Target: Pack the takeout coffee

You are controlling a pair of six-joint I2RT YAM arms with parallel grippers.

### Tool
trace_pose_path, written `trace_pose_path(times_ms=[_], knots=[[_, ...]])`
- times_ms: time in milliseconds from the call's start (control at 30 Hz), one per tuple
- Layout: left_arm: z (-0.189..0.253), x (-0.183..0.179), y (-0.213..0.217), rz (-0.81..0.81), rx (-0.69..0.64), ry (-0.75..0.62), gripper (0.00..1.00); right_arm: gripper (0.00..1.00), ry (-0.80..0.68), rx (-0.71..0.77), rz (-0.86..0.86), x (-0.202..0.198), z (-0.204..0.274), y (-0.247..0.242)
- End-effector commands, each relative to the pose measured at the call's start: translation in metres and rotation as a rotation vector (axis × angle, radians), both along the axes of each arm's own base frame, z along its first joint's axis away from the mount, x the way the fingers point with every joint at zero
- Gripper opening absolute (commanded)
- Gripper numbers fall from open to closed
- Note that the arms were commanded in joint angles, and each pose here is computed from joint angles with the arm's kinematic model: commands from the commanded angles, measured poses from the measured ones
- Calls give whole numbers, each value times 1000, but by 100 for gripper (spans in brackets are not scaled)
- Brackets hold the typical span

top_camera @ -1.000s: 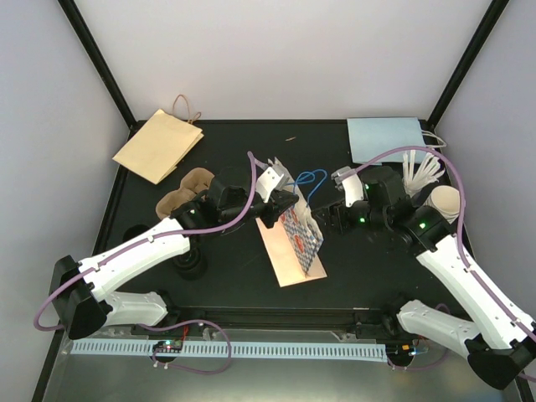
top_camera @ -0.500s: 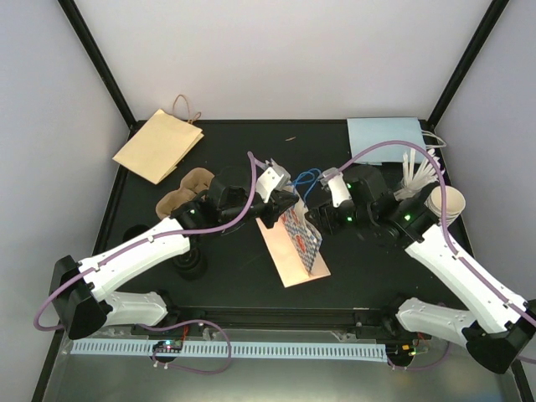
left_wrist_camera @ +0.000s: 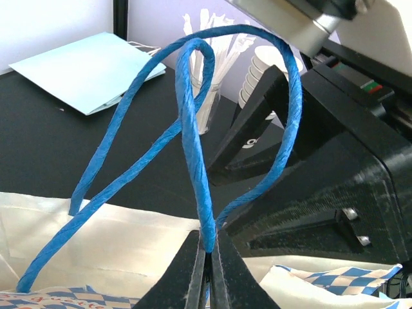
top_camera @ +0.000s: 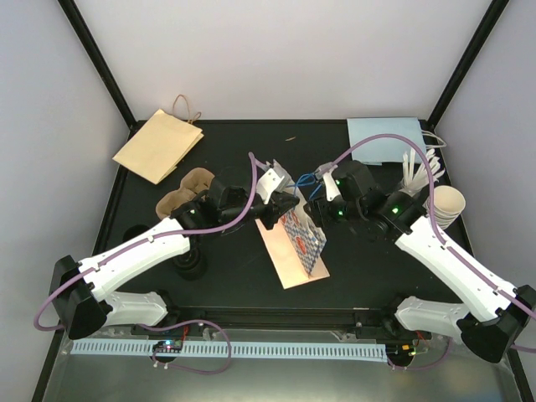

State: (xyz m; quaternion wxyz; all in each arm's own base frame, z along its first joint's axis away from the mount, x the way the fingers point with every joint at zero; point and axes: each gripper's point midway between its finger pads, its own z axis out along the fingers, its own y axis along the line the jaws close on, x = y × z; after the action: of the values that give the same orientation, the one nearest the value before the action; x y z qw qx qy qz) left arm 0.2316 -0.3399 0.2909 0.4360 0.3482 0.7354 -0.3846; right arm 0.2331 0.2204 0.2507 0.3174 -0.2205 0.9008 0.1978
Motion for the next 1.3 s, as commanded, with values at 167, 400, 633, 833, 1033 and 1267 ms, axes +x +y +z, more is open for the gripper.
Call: trace_pose_path(times_ms=[167, 400, 633, 833, 1033, 1267], knots=[[11, -6, 5, -24, -10, -28, 2, 52, -61, -66, -91, 21, 3, -9], [31, -10, 17, -1, -21, -78, 2, 42, -123, -250, -228, 30, -4, -51], [57, -18, 32, 21, -63, -139, 2, 31, -152, -283, -274, 32, 3, -63], [59, -19, 35, 24, -62, -147, 2, 34, -144, -170, -173, 24, 13, -42], [63, -20, 33, 16, -71, -144, 2, 41, -124, -191, -128, 18, 15, -40], [70, -3, 46, 145, -64, -92, 2, 44, -103, -235, -184, 16, -4, -53]])
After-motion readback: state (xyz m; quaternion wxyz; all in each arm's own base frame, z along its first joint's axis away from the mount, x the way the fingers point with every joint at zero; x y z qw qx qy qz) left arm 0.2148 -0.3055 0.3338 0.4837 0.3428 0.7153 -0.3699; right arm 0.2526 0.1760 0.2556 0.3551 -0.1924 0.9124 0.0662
